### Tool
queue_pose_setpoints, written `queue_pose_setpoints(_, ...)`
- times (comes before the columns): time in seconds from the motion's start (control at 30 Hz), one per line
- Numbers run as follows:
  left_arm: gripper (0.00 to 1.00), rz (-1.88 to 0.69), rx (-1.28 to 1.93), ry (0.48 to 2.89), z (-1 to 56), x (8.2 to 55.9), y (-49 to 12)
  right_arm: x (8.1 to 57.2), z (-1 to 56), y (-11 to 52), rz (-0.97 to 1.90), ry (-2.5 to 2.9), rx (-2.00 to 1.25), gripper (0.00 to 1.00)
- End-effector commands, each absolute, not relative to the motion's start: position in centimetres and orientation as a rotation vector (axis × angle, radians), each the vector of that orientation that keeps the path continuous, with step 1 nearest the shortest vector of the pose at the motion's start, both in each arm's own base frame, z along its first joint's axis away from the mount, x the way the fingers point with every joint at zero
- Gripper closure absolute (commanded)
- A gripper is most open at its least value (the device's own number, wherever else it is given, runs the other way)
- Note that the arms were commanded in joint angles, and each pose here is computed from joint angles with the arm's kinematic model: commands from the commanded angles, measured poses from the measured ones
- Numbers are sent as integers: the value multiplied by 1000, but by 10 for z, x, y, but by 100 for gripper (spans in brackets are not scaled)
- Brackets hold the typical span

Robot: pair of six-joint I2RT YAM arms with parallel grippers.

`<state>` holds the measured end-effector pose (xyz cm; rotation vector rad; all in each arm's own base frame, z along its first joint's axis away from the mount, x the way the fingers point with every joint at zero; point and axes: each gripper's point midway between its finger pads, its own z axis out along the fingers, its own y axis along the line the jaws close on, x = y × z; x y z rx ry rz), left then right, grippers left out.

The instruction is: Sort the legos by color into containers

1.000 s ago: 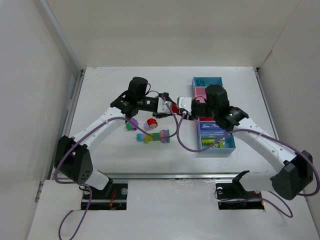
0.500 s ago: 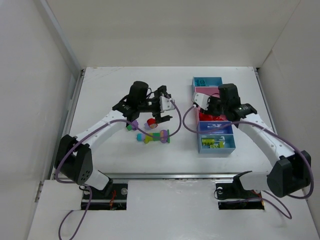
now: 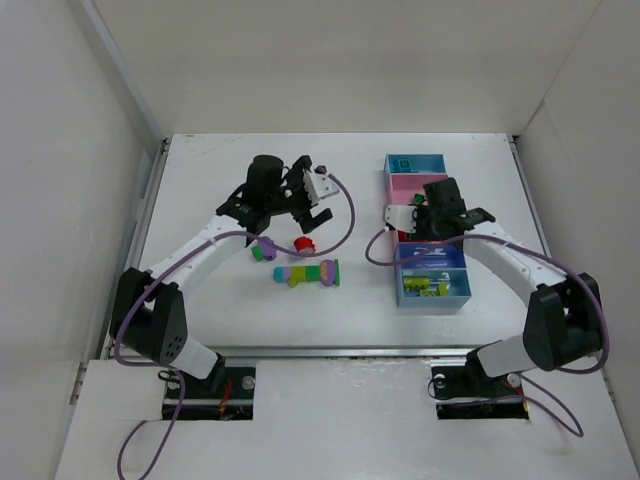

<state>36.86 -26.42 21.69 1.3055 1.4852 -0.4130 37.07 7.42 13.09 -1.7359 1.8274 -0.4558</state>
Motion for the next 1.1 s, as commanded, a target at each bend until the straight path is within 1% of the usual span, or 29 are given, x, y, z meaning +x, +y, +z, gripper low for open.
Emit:
queue_pose_setpoints(0.0,0,-346,1300,1454,222,370,-257,370,140,72,-508,1755,-1744,87)
queue_pose_setpoints(0.07,0,-330,1291,1452,224,372,-256,366,138,70,-511,1749,-1737,77)
queue_pose_setpoints(0.13,0,-323,1174,1491,233,384,-251,366,134,69,-524,1750,-1732,74)
queue_pose_setpoints(0.17,0,-323,1032,1521,250,395,-248,366,131,69,-520,1756,-1739,73)
queue_pose_setpoints(0.23,0,-330,1010,1505,263,398,-250,368,133,67,-536,1756,-1730,70)
queue_pose_setpoints(0.27,0,-335,1013,1516,264,401,-248,371,132,66,-551,1757,-1724,65)
queue_pose_setpoints(0.3,0,-360,1015,1514,264,400,-248,373,134,67,-556,1750,-1715,50)
queue_pose_setpoints(0.37,0,-379,1002,1525,266,400,-247,375,136,68,-557,1748,-1696,38)
queue_pose_setpoints(0.4,0,-398,996,1530,266,398,-248,376,136,66,-567,1752,-1694,28)
queue_pose_setpoints(0.43,0,-399,978,1541,266,401,-244,376,136,66,-568,1752,-1694,24)
queue_pose_setpoints(0.47,0,-413,989,1544,262,400,-246,378,140,67,-571,1746,-1687,24)
queue_pose_setpoints(0.53,0,-431,1016,1555,257,397,-245,378,141,65,-583,1751,-1685,7)
queue_pose_setpoints(0.57,0,-432,1037,1551,255,395,-245,378,145,64,-598,1749,-1675,5)
queue_pose_setpoints(0.67,0,-392,1274,1480,237,380,-245,380,163,65,-614,1719,-1607,5)
queue_pose_setpoints(0.73,0,-309,1441,1436,219,373,-237,381,182,66,-623,1690,-1515,5)
queue_pose_setpoints(0.8,0,-290,1585,1420,197,363,-231,384,201,67,-622,1663,-1419,0)
queue_pose_setpoints(0.83,1,-325,1681,1463,178,349,-225,385,224,73,-616,1609,-1351,0)
queue_pose_setpoints(0.87,5,-290,1831,1357,167,342,-222,385,238,76,-586,1597,-1275,0)
queue_pose_setpoints(0.93,14,-289,1974,1294,151,329,-214,383,261,91,-497,1532,-1219,0)
queue_pose_setpoints(1.0,15,-310,2096,1229,134,314,-211,380,280,103,-406,1488,-1165,0)
queue_pose_setpoints(1.07,15,-336,2142,1245,123,310,-210,375,291,119,-305,1440,-1149,0)
